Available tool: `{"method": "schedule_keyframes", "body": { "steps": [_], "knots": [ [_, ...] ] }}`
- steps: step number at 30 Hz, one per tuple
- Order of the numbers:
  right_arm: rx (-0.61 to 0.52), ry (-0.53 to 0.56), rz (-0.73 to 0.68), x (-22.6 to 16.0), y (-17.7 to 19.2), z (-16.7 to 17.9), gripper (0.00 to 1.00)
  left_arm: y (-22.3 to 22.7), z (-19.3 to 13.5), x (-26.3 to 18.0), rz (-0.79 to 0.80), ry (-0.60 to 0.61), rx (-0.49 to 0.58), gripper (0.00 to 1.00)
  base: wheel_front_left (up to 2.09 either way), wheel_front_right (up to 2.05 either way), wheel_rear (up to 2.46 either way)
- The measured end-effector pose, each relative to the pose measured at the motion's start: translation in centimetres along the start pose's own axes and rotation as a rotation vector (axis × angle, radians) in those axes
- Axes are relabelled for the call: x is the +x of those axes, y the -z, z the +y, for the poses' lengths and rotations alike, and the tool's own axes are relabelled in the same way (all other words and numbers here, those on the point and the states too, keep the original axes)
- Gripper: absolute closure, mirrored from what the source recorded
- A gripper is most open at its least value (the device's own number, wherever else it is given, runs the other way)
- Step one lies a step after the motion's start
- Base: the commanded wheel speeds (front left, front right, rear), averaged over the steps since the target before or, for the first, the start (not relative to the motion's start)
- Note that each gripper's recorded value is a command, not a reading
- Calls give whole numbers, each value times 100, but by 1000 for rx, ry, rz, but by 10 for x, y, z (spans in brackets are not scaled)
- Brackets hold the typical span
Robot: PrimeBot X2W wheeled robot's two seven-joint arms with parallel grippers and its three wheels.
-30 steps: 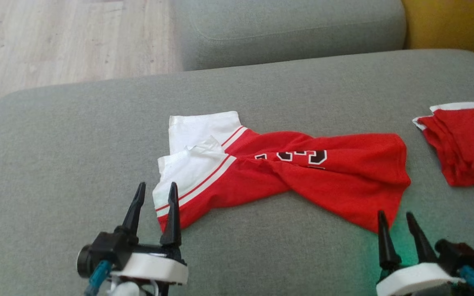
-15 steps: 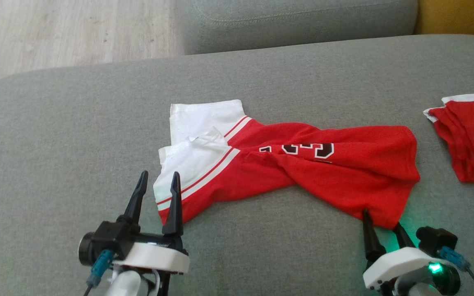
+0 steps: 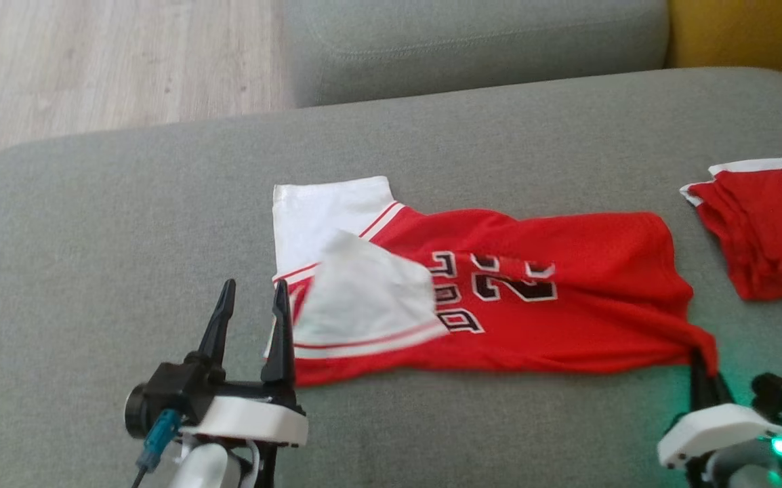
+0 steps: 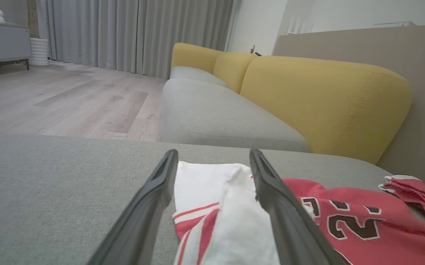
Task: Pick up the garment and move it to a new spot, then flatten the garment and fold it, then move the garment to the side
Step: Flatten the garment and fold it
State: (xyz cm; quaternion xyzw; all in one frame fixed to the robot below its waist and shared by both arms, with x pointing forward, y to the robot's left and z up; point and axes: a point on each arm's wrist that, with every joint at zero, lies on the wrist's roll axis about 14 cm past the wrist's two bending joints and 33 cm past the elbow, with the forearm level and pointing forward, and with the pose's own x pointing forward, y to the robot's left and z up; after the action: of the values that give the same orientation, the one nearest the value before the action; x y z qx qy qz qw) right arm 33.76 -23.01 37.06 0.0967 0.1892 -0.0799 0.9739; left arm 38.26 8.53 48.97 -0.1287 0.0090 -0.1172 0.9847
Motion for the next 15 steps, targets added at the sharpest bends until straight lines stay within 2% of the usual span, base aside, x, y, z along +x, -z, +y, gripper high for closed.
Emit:
{"method": "schedule_keyframes", "body": {
  "steps": [3, 4, 5, 6, 11, 15],
  "knots": [
    [-14, 32, -18, -2, -7, -12, 100, -2, -3, -1, -6, 5, 1, 0, 0, 0, 0],
    [-16, 35, -19, -3, -9, -13, 85, -2, -3, -2, -6, 6, 2, 0, 0, 0, 0],
    [-20, 38, -20, -4, -10, -14, 17, -3, -3, -2, -7, 6, 2, 0, 0, 0, 0],
    [-29, 41, -28, -4, -13, -15, 0, -3, -3, -3, -7, 5, 3, 0, 0, 0, 0],
    [-53, 62, -135, -6, -41, -24, 0, -3, -4, -4, -6, 10, 2, 0, 0, 0, 0],
    [-29, -2, -277, -5, -82, -2, 0, 4, -6, -4, 14, 23, 0, 0, 0, 0, 0]
  ]
}}
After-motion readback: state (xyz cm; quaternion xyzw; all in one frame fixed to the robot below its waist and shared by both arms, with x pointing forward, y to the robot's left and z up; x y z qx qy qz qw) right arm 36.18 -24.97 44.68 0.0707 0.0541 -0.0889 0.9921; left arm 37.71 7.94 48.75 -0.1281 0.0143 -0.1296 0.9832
